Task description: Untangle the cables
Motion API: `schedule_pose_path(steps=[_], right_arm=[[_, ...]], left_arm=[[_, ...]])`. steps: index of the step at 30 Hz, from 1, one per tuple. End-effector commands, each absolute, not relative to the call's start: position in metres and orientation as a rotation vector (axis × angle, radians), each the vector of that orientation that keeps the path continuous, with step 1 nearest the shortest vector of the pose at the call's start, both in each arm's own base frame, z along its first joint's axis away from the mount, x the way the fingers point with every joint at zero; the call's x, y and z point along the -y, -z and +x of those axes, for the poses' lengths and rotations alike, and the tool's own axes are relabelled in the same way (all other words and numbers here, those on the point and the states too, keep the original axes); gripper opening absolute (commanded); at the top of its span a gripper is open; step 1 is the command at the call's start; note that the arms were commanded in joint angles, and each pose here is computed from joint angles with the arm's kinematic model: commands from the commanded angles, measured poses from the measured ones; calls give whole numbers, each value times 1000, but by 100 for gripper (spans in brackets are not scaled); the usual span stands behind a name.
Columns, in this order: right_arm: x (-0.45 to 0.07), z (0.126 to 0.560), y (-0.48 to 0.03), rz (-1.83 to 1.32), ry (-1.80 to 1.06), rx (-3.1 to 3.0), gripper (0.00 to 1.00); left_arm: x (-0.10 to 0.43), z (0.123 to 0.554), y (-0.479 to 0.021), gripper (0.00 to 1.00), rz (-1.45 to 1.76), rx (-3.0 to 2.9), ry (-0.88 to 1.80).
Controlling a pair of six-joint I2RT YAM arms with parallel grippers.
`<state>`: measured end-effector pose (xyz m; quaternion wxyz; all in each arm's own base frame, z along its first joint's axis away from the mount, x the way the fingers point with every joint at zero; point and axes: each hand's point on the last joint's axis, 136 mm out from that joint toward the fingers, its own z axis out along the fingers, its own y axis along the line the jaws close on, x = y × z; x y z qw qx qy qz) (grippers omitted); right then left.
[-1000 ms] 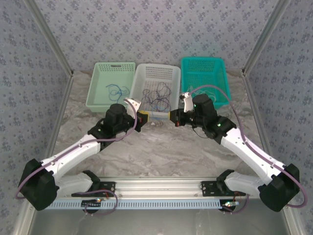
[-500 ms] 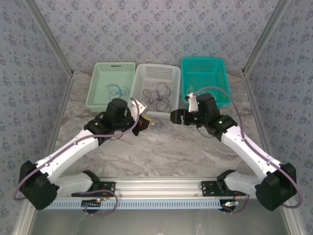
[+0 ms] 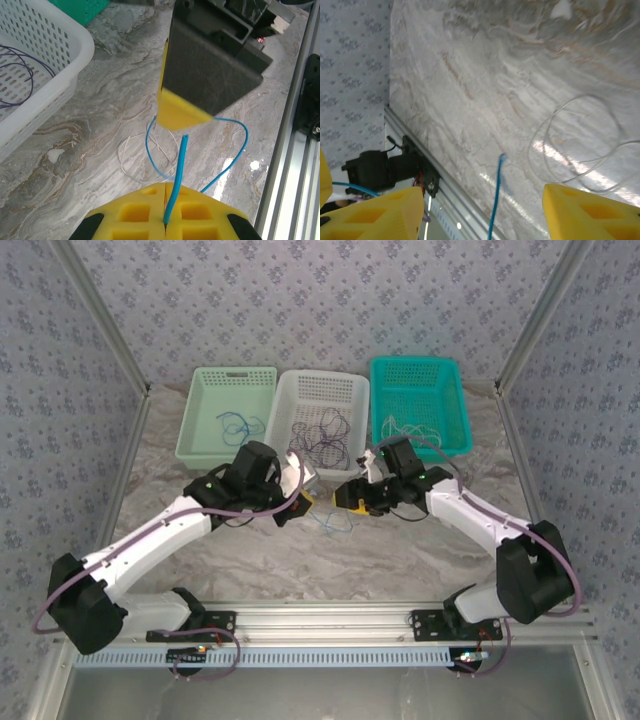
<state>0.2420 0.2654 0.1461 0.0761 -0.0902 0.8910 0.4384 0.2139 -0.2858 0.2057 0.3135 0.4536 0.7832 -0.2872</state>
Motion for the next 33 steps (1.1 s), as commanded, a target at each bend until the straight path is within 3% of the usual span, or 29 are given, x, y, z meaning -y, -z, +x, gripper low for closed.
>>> schedule_pose_path(steps=[1,13,22,33], right_arm=[[-278,225,-153,-359,-1431,-2705,65],[-308,209,-138,-461,-1525,-2804,45],[-298,205,-126,-548,-1376,-2868,53],[-299,205,-110,-555,-1328,-2923,56]], left_arm=[[288,215,-214,0,1243,-2029,721],[291,218,-224,0,1265,-1977,646],[285,220,-222,0,1271,-1987,598],[276,229,-242,0,1193,-1920,518]])
